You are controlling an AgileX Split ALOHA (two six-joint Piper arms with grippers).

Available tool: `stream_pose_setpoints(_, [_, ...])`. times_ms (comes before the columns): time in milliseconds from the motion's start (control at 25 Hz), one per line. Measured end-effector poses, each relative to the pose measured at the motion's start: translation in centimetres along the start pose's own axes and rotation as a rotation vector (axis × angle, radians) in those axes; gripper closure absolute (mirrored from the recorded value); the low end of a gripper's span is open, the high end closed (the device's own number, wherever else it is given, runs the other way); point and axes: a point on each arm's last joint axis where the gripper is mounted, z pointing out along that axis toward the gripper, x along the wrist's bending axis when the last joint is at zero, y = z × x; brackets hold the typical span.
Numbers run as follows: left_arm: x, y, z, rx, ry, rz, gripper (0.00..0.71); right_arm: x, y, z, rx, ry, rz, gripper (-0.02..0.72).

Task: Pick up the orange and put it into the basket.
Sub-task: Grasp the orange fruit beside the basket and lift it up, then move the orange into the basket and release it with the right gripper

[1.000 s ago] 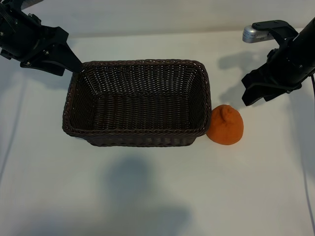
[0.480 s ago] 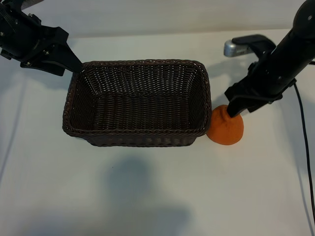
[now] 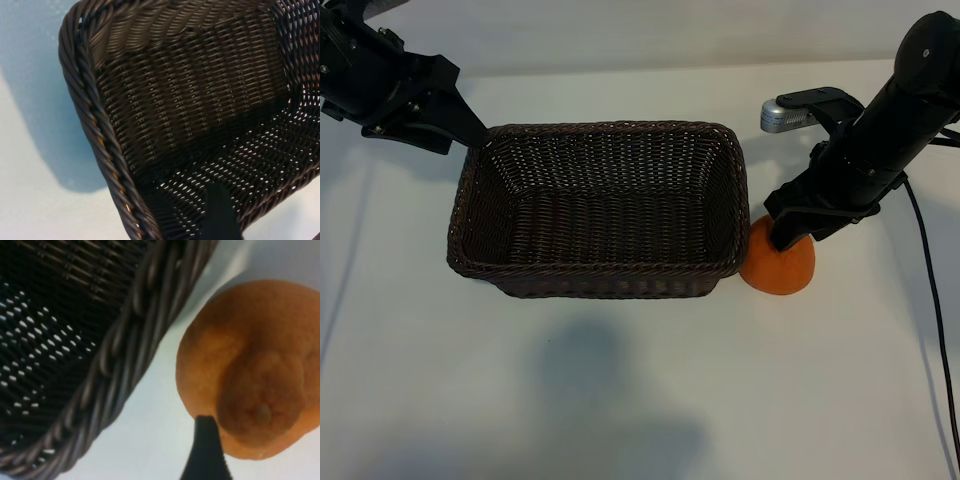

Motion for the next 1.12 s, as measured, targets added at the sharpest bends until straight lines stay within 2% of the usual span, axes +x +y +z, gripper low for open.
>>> stream_pose_setpoints(280, [0.0,0.0,0.0,0.0,0.0,0.0,0.204,-0.5,0.2,1.5,0.001,0.014,0.036,0.2])
stream_pose_setpoints(360, [0.0,0.0,0.0,0.0,0.0,0.0,0.204,-0.5,0.3,1.8,0.003,0.016,0.04,0.234])
stream_pose_setpoints(440, [0.0,0.0,0.0,0.0,0.0,0.0,0.204,-0.5,0.3,1.8,0.004,0.019,0.043,0.311])
stream_pose_setpoints(600, [0.0,0.0,0.0,0.0,0.0,0.004,0.204,-0.5,0.2,1.8,0.008,0.024,0.046,0.583])
stream_pose_setpoints(640, [0.0,0.0,0.0,0.0,0.0,0.004,0.204,-0.5,0.2,1.8,0.009,0.025,0.046,0.613])
stream_pose_setpoints(920, [0.0,0.0,0.0,0.0,0.0,0.004,0.204,-0.4,0.0,1.8,0.031,0.036,0.046,0.62])
stream_pose_setpoints(1120, [0.0,0.0,0.0,0.0,0.0,0.004,0.204,-0.2,0.4,0.9,0.064,0.031,0.007,0.62])
